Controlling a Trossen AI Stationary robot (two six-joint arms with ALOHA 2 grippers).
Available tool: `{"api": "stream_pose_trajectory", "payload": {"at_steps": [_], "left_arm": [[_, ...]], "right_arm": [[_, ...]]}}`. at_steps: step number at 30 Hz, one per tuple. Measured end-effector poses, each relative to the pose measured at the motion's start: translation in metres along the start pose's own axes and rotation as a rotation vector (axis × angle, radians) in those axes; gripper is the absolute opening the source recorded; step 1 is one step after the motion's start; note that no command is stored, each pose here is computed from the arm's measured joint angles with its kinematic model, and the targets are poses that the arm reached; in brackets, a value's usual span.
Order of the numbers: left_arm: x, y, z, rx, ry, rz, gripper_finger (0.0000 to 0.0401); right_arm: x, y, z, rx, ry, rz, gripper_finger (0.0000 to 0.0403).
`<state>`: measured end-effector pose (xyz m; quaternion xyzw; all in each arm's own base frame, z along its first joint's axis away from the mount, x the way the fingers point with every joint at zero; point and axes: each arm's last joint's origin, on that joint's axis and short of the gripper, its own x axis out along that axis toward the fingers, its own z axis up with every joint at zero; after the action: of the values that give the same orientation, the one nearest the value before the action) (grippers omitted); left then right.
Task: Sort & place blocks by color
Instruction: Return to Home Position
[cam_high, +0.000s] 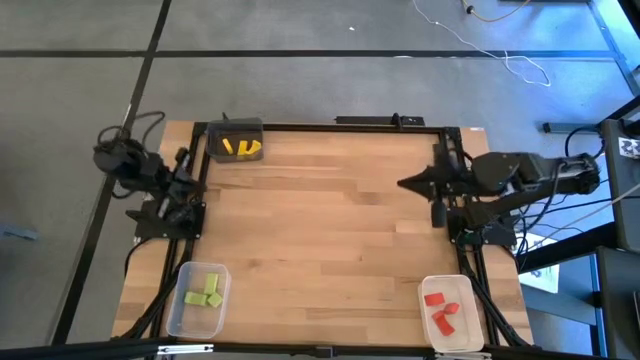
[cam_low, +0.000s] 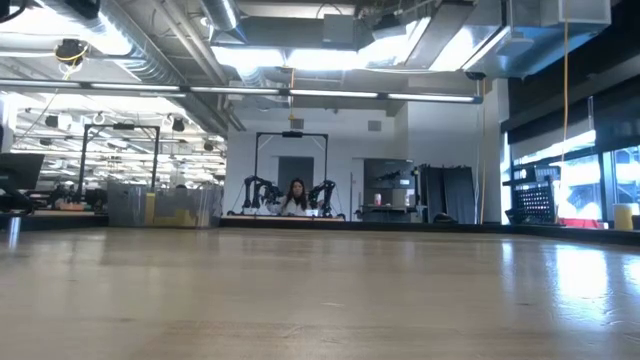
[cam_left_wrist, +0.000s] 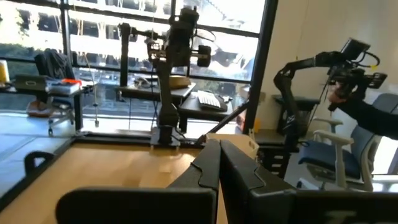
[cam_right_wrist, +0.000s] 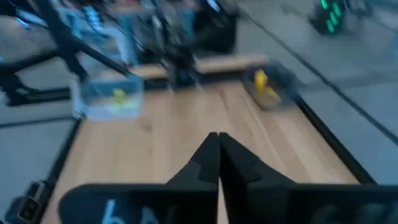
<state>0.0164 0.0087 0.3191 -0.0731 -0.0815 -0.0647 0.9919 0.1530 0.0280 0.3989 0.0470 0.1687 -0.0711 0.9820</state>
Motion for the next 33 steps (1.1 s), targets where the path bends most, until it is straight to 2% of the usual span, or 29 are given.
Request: {"api": "stream_pose_trajectory", "payload": {"at_steps": [7,18,22,33], "left_arm": [[0.020,-0.015,-0.037,-0.011,-0.026,0.011,0.0000],[0.040,-0.026,-0.097,-0.052,-0.112,0.019,0.0000],[0.043,-0.024,-0.111,-0.058,-0.149,0.025,0.0000],[0.051,-0.014,-0.140,-0.034,-0.104,0.076,0.0000]], "right_arm": [[0.027,0.007,-0.033,-0.070,-0.181,0.178,0.0000],[0.060,0.001,-0.086,-0.005,-0.248,0.301,0.0000],[0.061,-0.006,-0.103,0.002,-0.277,0.306,0.0000],[0.040,-0.024,-0.137,0.083,-0.364,0.306,0.0000]]}}
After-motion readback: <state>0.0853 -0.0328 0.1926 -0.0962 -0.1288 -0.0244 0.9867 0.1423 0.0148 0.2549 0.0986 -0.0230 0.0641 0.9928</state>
